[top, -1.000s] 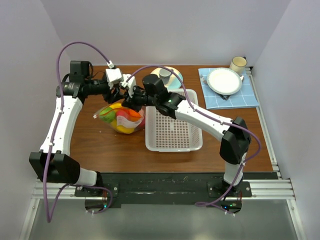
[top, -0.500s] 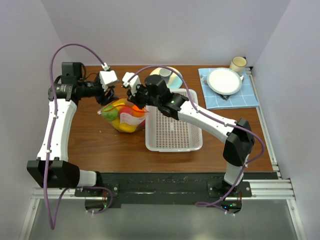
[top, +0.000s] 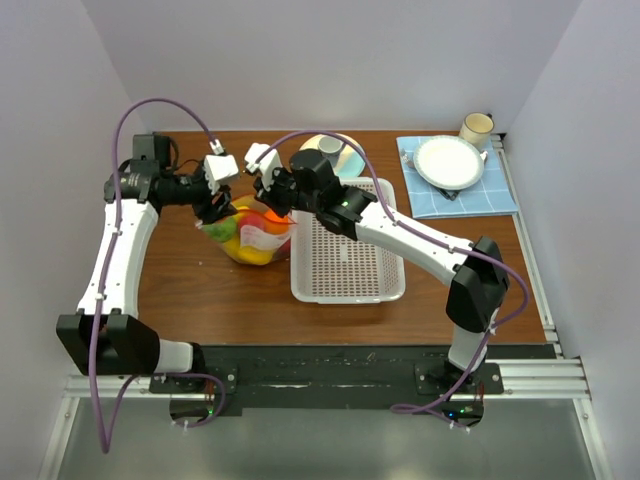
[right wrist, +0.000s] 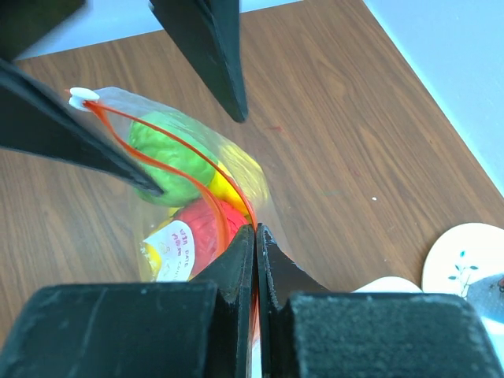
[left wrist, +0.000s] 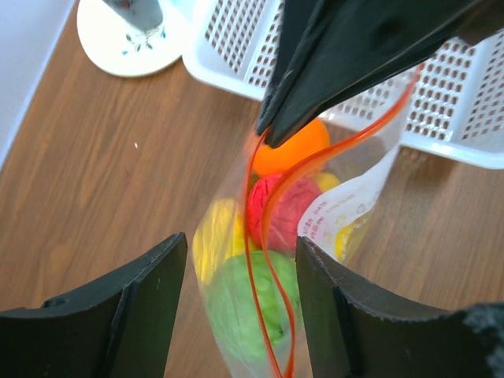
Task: Open the zip-top bag and remove the fake food
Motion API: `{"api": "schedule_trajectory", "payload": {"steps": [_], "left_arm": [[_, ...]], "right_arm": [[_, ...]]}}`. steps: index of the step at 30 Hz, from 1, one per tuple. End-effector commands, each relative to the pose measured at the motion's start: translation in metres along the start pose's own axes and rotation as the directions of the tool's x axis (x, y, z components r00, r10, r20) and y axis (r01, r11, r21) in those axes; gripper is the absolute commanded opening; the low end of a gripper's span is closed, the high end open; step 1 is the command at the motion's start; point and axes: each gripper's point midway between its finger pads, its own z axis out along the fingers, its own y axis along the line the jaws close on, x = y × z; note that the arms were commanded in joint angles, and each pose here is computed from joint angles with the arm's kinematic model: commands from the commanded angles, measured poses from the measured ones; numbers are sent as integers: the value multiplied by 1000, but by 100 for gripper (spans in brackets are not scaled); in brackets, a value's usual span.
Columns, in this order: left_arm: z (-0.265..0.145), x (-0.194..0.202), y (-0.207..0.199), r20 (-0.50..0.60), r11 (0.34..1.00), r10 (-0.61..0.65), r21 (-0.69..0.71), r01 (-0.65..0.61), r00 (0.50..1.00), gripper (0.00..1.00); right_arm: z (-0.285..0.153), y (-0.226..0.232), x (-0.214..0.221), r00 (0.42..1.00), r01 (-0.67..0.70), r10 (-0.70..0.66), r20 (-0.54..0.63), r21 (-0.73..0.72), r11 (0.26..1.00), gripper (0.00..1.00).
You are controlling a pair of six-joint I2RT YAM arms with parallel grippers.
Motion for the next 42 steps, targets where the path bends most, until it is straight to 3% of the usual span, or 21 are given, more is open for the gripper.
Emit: {"api": "schedule_trajectory", "payload": {"steps": [1,6,9,10,12,13,16,17,18,20,23,24,25,29,34,42], "left_arm": [[3,-3,32,36,986,31,-163,-25,999,64],[11,-14,44,93,987,15,-162,0,996,61],[14,-21,50,120,989,-2,-148,19,993,39],[14,-26,51,134,990,-3,-139,22,991,19],[14,-32,55,151,989,-14,-142,36,988,3],[13,-35,60,153,987,-13,-154,36,988,0],[5,-32,87,120,958,-16,-283,50,993,0],[-1,-36,102,126,935,5,-353,40,992,0],[-11,-30,117,112,906,-1,-421,49,994,0],[-33,-16,148,63,820,-13,-571,46,998,0],[-64,12,173,15,720,-76,-691,65,997,0],[-68,21,172,6,699,-94,-712,70,996,0],[-74,25,171,-8,683,-96,-728,60,995,0],[-59,53,130,-56,754,-117,-655,52,992,0],[-25,85,54,-64,881,-212,-445,163,975,0],[6,103,-14,-61,930,-336,-180,321,940,0]], "right_arm": [[-24,-2,-63,986,-4,5,167,-6,1000,0],[-32,2,-70,979,-24,28,201,-20,1000,0],[-35,4,-70,978,-38,42,206,-26,999,0],[-35,4,-67,978,-43,48,201,-26,999,0],[-34,2,-69,974,-43,45,220,-14,999,0],[-33,0,-69,974,-43,43,223,-1,999,0],[-21,-13,-66,975,-57,44,218,56,997,1],[-11,-18,-57,979,-62,47,198,72,995,5],[-11,-29,-66,976,-68,43,212,112,991,20],[-9,-36,-71,974,-78,47,222,132,988,28],[-10,-41,-75,967,-108,67,247,156,982,36],[-16,-44,-80,961,-125,76,265,170,977,47],[-18,-45,-79,960,-131,80,270,176,976,52],[-21,-35,-66,946,-198,150,288,145,969,54],[-11,2,-46,883,-367,353,308,-13,930,53],[5,63,-13,824,-461,481,299,-138,877,46]]}}
